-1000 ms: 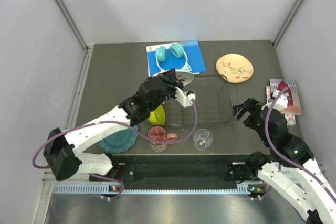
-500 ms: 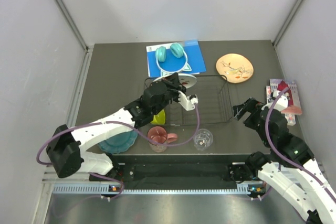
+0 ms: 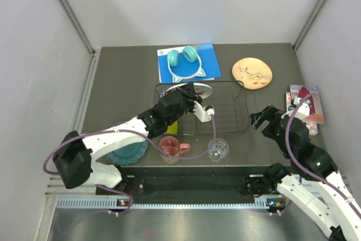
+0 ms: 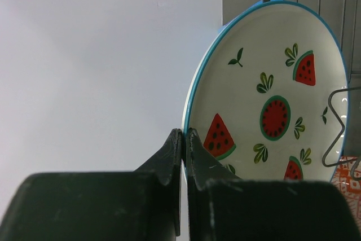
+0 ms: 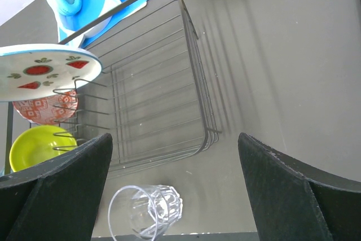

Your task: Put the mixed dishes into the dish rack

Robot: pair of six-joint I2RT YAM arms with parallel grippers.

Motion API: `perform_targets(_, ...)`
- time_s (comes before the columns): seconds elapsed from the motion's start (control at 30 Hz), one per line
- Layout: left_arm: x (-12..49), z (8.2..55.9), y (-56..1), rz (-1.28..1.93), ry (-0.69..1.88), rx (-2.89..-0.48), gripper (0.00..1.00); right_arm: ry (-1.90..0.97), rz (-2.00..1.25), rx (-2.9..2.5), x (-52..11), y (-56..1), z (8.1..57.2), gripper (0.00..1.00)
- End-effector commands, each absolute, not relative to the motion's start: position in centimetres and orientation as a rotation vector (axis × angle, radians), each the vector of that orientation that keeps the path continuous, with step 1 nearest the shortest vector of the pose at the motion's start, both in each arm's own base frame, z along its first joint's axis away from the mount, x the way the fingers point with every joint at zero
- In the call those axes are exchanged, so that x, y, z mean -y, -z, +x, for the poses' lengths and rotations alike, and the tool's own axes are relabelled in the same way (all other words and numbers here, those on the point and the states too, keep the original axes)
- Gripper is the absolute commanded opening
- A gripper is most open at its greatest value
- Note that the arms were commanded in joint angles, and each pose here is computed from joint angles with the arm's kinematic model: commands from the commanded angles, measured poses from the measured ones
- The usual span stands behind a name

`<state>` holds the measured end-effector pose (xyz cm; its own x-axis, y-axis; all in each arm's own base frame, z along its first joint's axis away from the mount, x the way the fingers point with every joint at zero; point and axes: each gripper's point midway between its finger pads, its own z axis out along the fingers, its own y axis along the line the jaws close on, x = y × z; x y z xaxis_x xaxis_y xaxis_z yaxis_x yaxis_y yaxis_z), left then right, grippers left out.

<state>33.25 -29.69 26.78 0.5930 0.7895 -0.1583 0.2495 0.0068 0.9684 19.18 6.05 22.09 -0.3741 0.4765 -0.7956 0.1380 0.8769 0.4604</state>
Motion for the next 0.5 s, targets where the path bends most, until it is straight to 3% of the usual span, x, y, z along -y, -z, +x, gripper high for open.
perform_targets(0.0, 29.3, 34.0, -28.8, 1.444, -0.592, -0.882, 0.00, -0.406, 0.460, -1.907, -6.2, -23.6, 19.4, 0.92)
perform_targets(0.4, 28.8, 34.6, -26.0, 1.509, -0.645, -0.942, 0.00, -0.402, 0.478, -1.881, -5.8, -25.3, 19.4, 0.94)
perform_targets(0.43, 28.8, 34.8, -25.9, 1.507, -0.649, -0.949, 0.02, -0.400, 0.480, -1.881, -5.7, -25.3, 19.5, 0.94)
perform_targets(0.47, 28.7, 34.8, -26.0, 1.505, -0.653, -0.952, 0.24, -0.399, 0.481, -1.881, -5.7, -25.3, 19.5, 0.95)
